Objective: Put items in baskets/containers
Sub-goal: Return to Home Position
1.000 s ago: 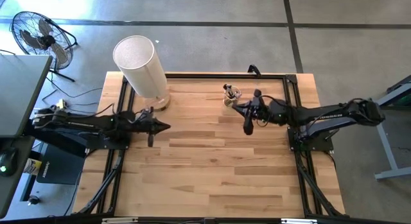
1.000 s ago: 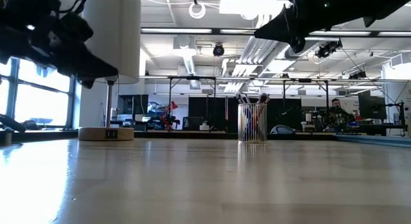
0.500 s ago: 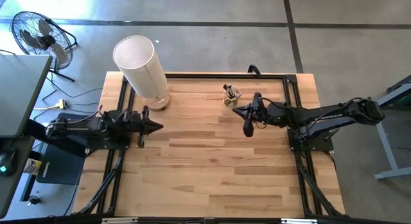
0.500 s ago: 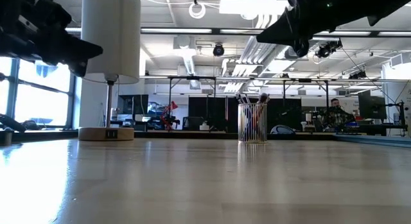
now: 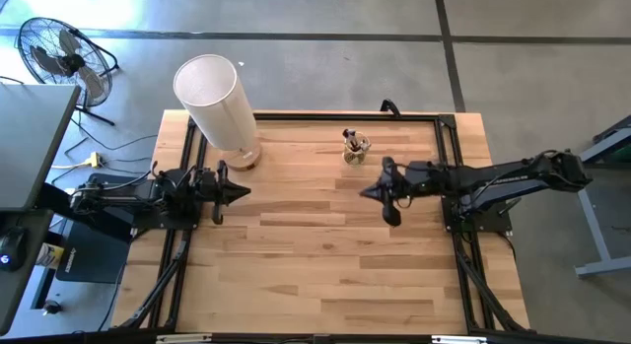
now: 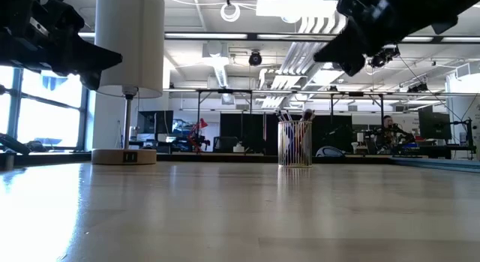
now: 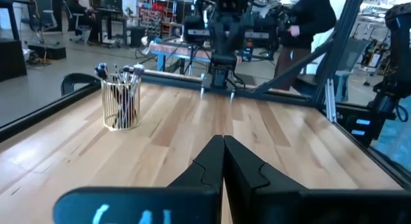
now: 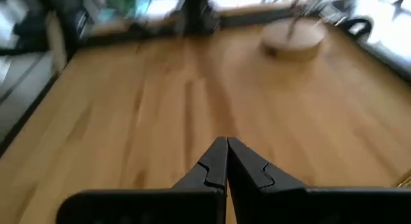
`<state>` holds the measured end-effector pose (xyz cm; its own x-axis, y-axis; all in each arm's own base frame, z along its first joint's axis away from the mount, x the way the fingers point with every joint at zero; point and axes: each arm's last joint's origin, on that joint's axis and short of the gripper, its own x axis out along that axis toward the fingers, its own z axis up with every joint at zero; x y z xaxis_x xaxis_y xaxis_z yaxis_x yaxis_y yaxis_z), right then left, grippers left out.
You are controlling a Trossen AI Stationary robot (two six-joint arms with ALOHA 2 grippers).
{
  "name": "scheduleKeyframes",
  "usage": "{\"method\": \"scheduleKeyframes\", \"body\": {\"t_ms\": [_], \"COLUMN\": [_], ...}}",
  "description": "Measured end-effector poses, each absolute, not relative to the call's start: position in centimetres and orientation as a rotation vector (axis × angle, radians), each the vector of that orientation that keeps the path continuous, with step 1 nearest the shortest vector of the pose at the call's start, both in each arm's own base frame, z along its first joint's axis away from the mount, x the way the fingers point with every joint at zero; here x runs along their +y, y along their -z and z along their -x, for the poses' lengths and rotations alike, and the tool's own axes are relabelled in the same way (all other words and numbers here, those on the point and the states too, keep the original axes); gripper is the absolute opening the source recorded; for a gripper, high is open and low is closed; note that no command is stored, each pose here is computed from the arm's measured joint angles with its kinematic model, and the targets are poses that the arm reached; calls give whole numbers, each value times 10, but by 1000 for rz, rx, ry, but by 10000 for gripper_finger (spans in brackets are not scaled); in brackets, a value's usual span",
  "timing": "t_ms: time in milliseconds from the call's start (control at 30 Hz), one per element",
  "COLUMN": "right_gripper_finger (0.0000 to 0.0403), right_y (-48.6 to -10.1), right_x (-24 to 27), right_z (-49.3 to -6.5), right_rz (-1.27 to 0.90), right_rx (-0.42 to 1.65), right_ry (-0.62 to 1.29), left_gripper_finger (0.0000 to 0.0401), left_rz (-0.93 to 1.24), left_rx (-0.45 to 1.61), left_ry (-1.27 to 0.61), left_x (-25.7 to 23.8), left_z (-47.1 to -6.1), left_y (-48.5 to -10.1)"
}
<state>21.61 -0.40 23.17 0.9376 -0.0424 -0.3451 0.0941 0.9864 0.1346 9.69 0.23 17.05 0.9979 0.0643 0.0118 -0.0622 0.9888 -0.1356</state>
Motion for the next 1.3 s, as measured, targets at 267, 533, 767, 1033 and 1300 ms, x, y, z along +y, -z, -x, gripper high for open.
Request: {"method": "scheduleKeyframes", "body": {"t_ms": [267,533,767,1033,1300], "right_gripper_finger": [0,0,0,0,0], "right_y": [-202,-175,-171,-182,-172], "right_x": [8,10,9,7,6], "right_z": [-192,-151,-127,-106,-97], "right_rz": [-110,-133,-138,-107,-70], "right_rx": [376,245,114,-29,-49], "right_ry": [-51,-80,-90,-96,-61], "left_gripper_finger": [0,1,1,1,1], "left_rz": [136,136,136,136,136], "left_rx": [-15,-15,-14,-14,-14], "left_ry": [-64,-63,-63,-63,-61], "left_x": [2,2,2,2,2], "left_z": [-97,-97,-97,-97,-97], "left_y": [-170,-170,-170,-170,-170]}}
